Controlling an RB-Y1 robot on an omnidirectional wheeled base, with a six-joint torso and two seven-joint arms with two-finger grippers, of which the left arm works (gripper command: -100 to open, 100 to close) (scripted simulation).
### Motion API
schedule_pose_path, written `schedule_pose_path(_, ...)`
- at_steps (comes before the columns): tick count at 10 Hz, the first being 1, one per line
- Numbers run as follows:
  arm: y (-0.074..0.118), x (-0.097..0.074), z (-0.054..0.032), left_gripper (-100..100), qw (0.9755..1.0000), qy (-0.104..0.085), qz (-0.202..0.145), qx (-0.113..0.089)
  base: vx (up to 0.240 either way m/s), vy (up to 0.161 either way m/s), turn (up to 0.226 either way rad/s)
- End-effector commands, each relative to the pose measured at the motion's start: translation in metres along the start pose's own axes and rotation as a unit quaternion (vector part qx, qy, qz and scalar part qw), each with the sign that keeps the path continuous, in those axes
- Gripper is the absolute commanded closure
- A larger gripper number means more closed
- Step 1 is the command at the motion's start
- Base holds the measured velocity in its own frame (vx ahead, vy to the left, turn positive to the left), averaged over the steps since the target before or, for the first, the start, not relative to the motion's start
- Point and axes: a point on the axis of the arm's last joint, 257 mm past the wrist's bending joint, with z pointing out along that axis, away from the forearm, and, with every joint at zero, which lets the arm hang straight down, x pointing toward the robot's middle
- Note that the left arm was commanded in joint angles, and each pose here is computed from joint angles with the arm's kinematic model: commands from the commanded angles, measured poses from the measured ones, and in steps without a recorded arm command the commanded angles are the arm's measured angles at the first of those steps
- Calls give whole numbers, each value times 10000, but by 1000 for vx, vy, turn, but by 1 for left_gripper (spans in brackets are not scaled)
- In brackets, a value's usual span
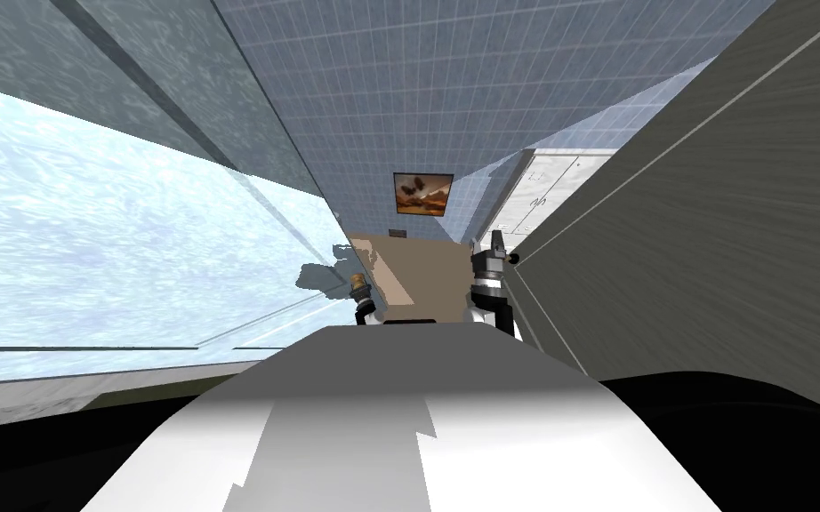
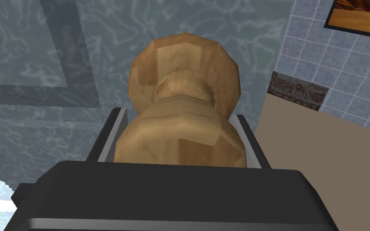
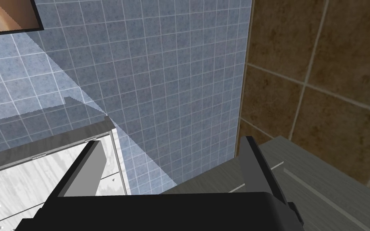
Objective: Push the door open
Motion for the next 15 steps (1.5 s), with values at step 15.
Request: schedule_pose_path(15,-394,-65,68,100,9984,-107,-190,531,112,16,19)
